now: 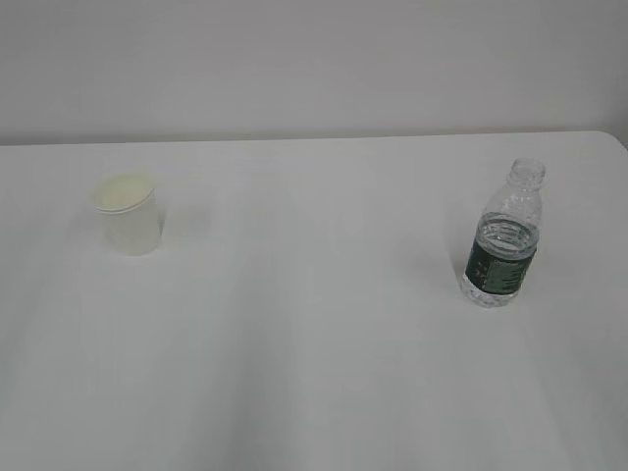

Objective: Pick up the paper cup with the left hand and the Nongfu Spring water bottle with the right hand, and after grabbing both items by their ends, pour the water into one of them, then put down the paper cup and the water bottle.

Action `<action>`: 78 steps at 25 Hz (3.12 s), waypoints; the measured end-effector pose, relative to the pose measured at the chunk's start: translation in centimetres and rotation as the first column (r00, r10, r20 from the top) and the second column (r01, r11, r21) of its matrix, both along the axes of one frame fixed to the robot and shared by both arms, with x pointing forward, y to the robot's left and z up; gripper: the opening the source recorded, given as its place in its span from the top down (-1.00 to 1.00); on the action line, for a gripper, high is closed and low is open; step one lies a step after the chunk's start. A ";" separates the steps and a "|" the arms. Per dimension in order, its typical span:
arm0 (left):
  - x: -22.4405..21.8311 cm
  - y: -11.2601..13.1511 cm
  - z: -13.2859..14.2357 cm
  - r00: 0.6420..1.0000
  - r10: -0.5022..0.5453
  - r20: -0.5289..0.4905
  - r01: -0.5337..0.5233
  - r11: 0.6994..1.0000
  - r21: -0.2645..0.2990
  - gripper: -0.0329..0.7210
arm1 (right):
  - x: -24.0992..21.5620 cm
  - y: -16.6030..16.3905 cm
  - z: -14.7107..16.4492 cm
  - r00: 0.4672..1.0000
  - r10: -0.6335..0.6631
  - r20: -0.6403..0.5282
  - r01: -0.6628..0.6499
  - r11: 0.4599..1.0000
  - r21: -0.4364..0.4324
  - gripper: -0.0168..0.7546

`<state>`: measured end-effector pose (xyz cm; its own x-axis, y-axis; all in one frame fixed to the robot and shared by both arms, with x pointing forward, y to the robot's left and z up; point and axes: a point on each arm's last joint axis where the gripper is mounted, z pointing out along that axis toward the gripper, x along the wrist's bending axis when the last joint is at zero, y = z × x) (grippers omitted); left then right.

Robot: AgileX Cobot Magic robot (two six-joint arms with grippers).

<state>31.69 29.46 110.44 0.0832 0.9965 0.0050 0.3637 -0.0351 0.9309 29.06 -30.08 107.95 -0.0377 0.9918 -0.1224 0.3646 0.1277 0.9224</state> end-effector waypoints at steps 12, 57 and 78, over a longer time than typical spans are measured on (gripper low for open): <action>4.7 0.1 -0.1 0.999 0.021 0.027 -0.021 1.000 -0.008 -0.64 | 3.7 0.3 1.0 0.996 0.022 0.083 -0.021 1.000 -0.014 -0.52; 12.5 -3.4 -10.7 0.996 -0.081 0.046 0.082 0.997 -0.012 -0.54 | 11.8 2.0 -8.3 0.980 0.124 0.154 -0.131 0.991 0.036 -0.52; 7.9 -3.8 -16.4 0.979 -0.178 0.098 0.181 0.983 -0.023 -0.54 | 10.1 3.0 -13.6 0.958 0.253 0.131 -0.259 0.966 0.026 -0.52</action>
